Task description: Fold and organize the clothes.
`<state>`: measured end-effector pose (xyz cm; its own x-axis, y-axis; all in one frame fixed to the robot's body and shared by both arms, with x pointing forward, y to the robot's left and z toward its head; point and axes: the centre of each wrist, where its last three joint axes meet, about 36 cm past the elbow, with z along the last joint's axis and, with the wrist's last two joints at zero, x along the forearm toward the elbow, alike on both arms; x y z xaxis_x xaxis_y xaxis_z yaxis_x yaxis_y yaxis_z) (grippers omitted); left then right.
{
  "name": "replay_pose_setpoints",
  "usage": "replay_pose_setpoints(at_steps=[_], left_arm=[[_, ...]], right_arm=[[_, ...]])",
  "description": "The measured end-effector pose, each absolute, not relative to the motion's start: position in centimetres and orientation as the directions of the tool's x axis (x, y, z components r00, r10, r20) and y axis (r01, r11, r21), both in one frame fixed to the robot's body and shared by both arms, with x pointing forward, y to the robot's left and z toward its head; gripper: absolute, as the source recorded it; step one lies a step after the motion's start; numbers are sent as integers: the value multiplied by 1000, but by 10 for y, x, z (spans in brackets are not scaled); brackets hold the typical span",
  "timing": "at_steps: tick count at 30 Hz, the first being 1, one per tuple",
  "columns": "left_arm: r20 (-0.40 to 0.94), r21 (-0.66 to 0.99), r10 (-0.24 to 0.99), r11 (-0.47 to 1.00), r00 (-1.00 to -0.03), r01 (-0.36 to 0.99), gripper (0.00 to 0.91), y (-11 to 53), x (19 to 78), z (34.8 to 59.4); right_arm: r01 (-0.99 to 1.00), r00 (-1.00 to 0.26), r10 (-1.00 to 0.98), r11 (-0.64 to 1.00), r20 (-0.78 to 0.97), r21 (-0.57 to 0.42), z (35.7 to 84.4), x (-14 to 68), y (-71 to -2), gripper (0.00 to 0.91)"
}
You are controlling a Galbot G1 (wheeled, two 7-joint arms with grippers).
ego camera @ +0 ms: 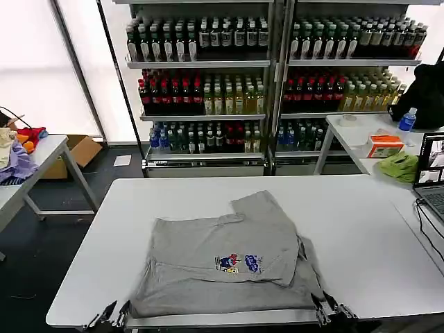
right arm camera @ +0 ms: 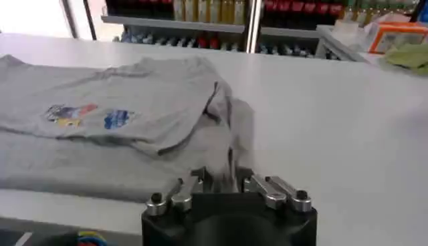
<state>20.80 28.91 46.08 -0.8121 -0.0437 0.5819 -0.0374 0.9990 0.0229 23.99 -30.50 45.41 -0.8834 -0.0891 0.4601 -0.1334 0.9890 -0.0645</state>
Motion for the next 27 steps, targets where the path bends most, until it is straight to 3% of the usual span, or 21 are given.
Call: replay_pose_setpoints(at_steps=[9, 27], left_arm=[[507, 6, 63, 997, -860, 77, 907, 311, 252, 475], [488, -95, 324, 943, -810, 320, 907, 333, 429, 426]], right_arm=[[-214, -916, -169, 973, 363, -87, 472, 326, -322, 907], [-389, -823, -346, 921, 451, -2, 433, 550, -307, 907]])
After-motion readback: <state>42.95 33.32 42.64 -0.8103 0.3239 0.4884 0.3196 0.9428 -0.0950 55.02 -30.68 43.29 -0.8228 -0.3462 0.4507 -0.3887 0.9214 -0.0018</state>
